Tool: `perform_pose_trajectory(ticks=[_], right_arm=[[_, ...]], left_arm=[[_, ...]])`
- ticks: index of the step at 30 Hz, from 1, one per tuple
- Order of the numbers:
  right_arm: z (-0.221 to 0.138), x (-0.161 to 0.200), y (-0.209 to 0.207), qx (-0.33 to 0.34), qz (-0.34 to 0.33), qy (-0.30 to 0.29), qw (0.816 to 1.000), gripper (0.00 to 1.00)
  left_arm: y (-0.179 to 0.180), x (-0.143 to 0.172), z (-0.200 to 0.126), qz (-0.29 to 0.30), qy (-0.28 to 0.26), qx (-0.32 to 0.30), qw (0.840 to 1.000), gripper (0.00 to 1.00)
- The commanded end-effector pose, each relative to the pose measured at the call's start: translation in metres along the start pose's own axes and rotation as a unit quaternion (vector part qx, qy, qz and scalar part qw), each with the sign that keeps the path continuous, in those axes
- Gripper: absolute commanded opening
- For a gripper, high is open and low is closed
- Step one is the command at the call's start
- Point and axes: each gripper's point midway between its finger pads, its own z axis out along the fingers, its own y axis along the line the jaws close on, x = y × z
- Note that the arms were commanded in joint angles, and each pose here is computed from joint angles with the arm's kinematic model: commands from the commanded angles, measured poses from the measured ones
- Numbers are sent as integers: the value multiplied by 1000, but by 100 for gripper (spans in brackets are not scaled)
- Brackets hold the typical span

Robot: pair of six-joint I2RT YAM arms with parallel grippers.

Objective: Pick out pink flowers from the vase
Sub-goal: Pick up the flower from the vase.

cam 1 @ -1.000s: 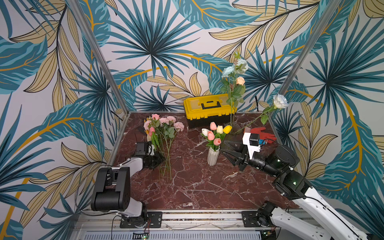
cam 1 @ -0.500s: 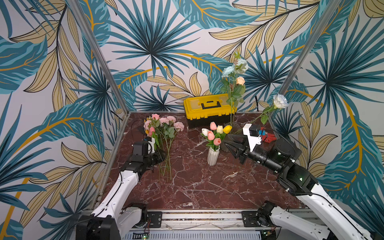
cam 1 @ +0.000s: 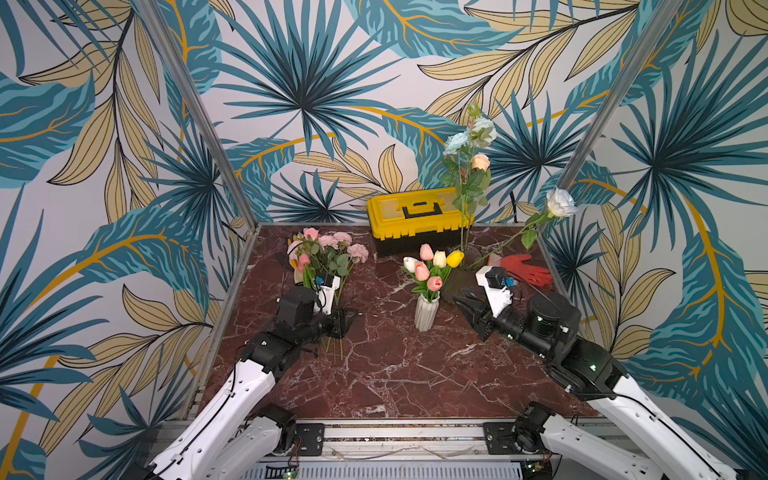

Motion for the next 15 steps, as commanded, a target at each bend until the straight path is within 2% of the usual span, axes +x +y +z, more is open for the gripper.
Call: perform_pose_trajectory(ticks=[1, 5, 10, 15], right_arm=[[11, -9, 6, -16, -41, -51, 998, 32], [24, -6, 2, 0, -76, -94, 993, 32], [44, 2, -1, 8, -109, -105, 989, 31], [57, 0, -3, 6, -110, -112, 988, 29]], left_arm=[[-22, 0, -8, 18, 11, 47, 999, 34], [-22, 5, -18, 52, 16, 37, 998, 34], [-24, 20, -21, 62, 19, 42, 997, 34], [-24, 21, -24, 81, 8, 30, 996, 35]])
